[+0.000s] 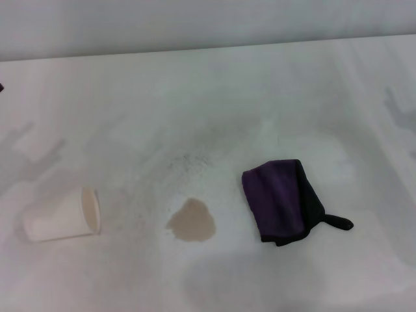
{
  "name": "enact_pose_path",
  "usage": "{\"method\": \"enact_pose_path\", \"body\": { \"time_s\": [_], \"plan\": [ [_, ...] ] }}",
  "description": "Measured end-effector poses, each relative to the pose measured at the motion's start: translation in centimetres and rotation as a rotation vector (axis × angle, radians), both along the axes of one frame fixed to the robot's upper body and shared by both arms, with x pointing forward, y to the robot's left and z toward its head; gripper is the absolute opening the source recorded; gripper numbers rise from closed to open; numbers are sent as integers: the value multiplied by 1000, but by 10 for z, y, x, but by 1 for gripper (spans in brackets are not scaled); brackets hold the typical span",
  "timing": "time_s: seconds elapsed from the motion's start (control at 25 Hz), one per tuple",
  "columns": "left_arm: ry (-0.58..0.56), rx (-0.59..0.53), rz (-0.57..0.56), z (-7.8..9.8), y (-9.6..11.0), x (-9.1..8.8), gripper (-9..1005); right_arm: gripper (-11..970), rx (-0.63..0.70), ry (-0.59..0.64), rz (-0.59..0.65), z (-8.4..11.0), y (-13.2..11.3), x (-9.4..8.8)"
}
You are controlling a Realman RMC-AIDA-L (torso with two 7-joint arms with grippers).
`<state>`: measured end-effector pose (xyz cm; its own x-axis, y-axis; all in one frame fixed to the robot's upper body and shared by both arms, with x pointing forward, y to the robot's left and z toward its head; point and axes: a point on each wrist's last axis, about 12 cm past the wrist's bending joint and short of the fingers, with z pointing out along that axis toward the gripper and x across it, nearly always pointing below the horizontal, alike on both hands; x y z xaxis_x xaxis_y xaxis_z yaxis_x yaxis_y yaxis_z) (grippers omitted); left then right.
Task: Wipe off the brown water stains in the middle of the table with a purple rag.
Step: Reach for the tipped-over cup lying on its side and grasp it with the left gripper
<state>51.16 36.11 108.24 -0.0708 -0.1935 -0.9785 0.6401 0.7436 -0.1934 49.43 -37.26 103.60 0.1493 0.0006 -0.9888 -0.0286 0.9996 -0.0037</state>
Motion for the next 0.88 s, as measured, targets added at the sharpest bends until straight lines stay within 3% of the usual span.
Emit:
{"method": "enact_pose_path", "body": {
  "time_s": [0.36, 0.88],
  "plan": [
    [120, 189, -116, 57, 12, 12, 875, 813, 42, 0, -75, -2, -8, -5],
    [304, 589, -345, 95, -12, 12, 876, 813, 80, 37, -105, -9, -7, -5]
  ]
}}
